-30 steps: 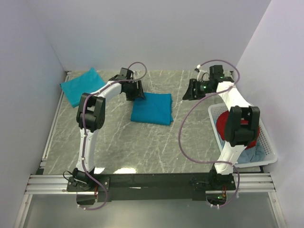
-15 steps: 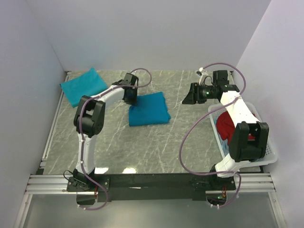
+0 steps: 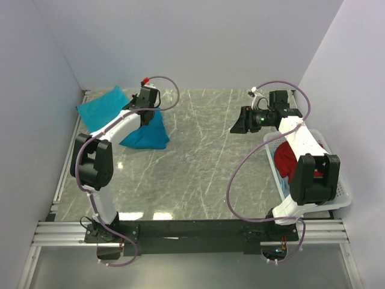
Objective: Fold and stack the t-shirts
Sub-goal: Neatly place the folded tshirt to the corner
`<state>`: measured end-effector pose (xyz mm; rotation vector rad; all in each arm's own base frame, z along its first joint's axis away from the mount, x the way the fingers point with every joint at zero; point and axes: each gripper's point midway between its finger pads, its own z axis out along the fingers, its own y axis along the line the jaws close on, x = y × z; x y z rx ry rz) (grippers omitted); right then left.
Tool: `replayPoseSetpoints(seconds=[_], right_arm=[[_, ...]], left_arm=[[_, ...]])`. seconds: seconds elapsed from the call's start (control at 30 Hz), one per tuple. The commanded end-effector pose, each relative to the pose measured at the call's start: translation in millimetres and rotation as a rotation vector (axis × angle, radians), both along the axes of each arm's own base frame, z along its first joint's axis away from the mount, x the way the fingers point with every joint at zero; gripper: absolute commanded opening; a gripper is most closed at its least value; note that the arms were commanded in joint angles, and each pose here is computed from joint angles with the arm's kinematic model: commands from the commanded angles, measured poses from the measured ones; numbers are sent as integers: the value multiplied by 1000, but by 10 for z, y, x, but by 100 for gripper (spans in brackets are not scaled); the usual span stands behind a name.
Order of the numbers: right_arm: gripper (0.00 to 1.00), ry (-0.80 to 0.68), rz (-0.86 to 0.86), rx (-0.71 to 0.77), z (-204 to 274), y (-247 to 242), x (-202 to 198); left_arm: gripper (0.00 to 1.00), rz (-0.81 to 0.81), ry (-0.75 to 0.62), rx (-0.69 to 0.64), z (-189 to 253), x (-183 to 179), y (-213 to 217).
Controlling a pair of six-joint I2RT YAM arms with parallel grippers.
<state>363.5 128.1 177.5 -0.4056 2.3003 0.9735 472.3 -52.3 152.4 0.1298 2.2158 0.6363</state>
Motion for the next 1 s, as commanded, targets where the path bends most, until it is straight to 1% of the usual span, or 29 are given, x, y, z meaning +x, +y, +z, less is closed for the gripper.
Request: replayPoseSetpoints(seconds=[0.0, 0.17, 0.23, 0.3, 0.33, 0.43, 0.5, 0.53, 0.63, 0.77, 0.97], right_arm=[[62, -43, 37, 12, 99, 32, -45], [62, -35, 57, 22, 105, 57, -89], [62, -31, 64, 29, 101, 66, -94], [62, -26, 74, 32, 99, 83, -110], [62, -25, 77, 31, 92, 87, -109], [62, -27, 81, 29, 93, 91, -113], [62, -30, 84, 24, 91, 92, -114], [62, -28, 79, 20, 84, 75, -111], [62, -27, 84, 19, 77, 81, -118], [62, -26, 88, 20, 72, 83, -119], [62, -11, 95, 19, 27, 84, -122]], left_arm=[[0, 45, -115, 77, 411, 141, 250], [0, 55, -197, 113, 678, 324, 326], [0, 35, -253, 103, 849, 431, 288], [0, 20, -274, 94, 905, 526, 268], [0, 19, -302, 77, 1027, 597, 243], [0, 18, -335, 30, 1149, 785, 223], [0, 26, -348, -4, 1131, 895, 217], [0, 34, -376, -24, 1238, 960, 257], [0, 57, -414, -78, 1313, 1083, 319], [0, 62, -457, -137, 1395, 1210, 391], [0, 88, -487, -190, 1433, 1320, 509]])
